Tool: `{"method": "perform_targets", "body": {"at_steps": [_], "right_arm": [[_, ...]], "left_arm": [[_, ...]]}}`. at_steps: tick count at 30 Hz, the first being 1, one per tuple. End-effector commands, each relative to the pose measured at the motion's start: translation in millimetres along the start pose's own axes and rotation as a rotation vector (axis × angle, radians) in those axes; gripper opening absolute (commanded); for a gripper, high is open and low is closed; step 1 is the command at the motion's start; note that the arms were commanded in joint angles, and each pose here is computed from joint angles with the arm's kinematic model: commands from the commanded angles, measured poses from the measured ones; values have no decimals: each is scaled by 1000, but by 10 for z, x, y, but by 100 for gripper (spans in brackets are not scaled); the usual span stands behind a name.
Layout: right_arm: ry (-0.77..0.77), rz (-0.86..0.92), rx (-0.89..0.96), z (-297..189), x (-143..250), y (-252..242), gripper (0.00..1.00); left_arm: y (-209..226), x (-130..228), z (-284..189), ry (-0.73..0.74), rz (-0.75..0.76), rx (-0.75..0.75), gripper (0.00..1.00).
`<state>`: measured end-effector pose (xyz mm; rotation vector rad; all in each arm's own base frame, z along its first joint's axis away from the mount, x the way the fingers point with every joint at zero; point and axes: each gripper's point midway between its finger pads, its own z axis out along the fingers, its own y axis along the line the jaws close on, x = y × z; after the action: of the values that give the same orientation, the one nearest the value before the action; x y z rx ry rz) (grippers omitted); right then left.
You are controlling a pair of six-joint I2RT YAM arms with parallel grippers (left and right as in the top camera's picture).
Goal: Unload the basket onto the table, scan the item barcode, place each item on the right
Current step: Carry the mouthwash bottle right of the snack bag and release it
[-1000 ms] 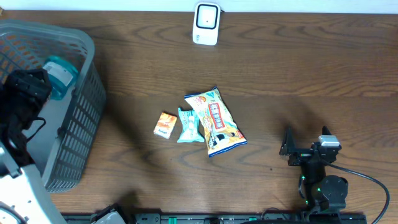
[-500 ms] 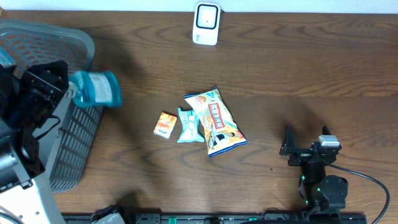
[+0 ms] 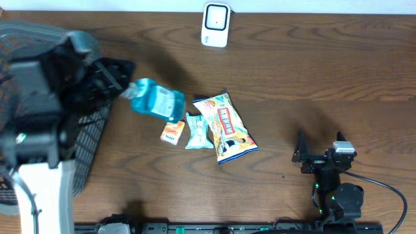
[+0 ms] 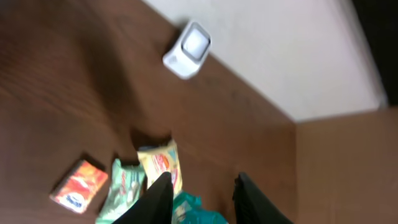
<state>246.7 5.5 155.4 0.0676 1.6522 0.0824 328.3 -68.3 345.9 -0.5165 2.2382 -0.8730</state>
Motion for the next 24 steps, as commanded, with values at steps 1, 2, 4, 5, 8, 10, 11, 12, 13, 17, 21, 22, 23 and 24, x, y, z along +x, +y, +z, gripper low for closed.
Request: {"method": "perform_targets", "body": {"at_steps": [1,2,4,5,8,10,11,12,13,17,21,22,23,24], "right_arm": [[5,-9,1,1,15,-4,99],[5,-9,1,1,15,-4,99],[5,-9,1,1,15,-4,99],[5,-9,1,1,15,-4,99],[4,-9,1,1,15,-5,99],[5,-9,1,1,15,-4,99],[5,-9,1,1,15,-4,99],[5,-9,1,1,15,-4,99],[5,-9,1,1,15,-4,99],[5,-9,1,1,15,-4,99],[5,-9,1,1,15,-4,99],[5,-9,1,1,15,-4,99],[5,-9,1,1,15,-4,99],[5,-9,1,1,15,-4,99]], "left_arm": [[-142,67,215,41,32,5,25],[-183,127,329,72,44,12,25],[-247,215,507,114,62,21,25],[-274,253,588,129,72,24,25],[-294,368,846,161,76,-5,25],[-296,441,1000,175,93,-28,25],[-297,475,1073,180,103,-39,25],[-297,509,1141,185,112,-47,25],[-302,535,1199,189,120,-52,25],[-353,675,1451,217,151,-52,25],[-401,827,1693,251,175,-40,25],[-404,871,1755,261,180,-40,25],[-402,913,1817,271,184,-41,25],[-397,952,1871,281,187,-43,25]]}}
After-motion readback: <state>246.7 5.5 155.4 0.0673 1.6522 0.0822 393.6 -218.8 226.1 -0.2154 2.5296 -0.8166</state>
